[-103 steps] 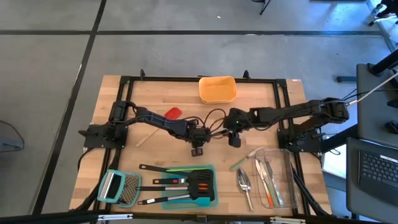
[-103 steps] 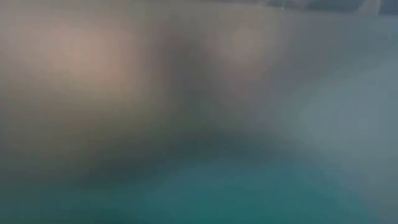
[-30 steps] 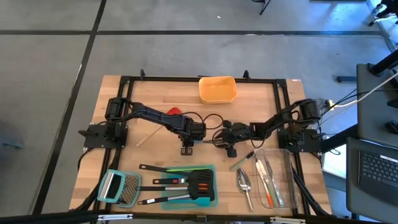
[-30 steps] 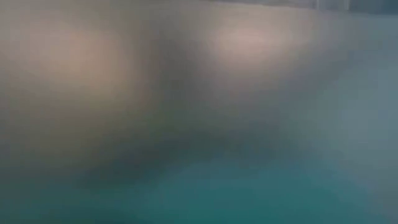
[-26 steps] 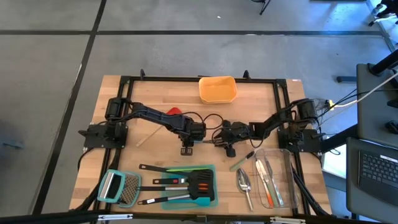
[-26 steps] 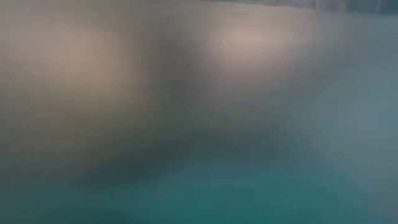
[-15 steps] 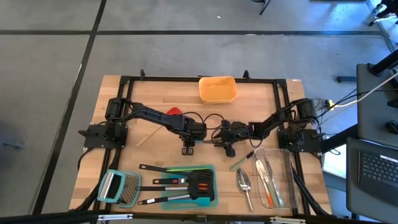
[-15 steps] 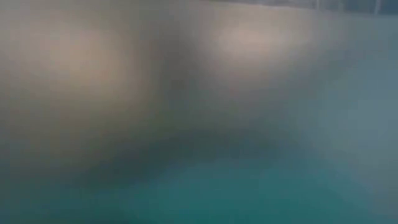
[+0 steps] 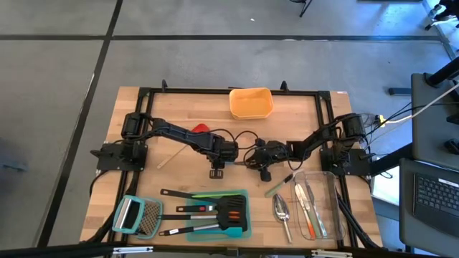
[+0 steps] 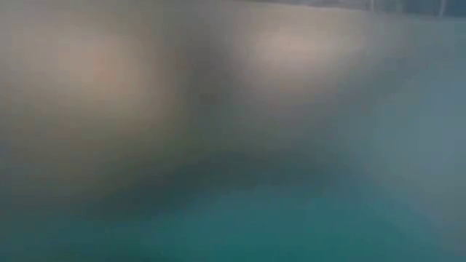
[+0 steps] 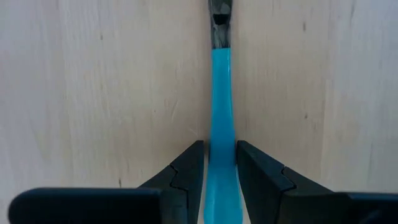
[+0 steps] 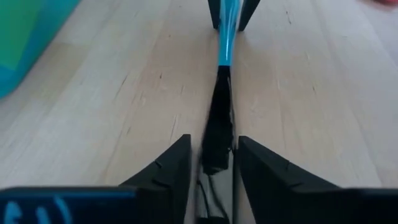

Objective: Pick & Place Kitchen Items
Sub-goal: Put the blue table knife into the transparent bin

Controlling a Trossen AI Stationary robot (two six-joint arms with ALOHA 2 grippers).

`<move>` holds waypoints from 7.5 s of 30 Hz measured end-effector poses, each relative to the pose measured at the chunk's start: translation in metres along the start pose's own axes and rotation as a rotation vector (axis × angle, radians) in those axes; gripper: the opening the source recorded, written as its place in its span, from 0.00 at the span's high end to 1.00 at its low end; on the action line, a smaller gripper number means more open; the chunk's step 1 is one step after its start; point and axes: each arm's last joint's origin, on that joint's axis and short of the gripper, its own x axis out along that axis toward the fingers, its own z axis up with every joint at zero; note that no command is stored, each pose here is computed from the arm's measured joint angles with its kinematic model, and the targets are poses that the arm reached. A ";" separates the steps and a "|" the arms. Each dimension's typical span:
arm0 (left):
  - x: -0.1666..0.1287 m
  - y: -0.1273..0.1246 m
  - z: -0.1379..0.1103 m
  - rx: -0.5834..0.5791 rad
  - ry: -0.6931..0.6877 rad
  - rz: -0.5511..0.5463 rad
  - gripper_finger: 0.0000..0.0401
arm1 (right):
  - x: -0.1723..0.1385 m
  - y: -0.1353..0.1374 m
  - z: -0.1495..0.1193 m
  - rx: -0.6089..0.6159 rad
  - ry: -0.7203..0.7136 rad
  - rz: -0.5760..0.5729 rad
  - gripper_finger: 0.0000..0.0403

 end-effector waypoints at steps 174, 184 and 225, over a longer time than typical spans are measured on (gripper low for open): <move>-0.059 0.004 -0.043 -0.081 -0.866 0.075 0.74 | 0.007 0.004 0.007 0.139 0.053 -0.242 0.49; -0.059 0.000 -0.042 -0.072 -0.869 0.065 0.74 | 0.004 0.000 0.002 0.146 0.028 -0.177 0.49; -0.064 0.000 -0.039 -0.081 -0.928 0.059 0.74 | 0.010 0.000 -0.002 0.175 -0.032 -0.140 0.49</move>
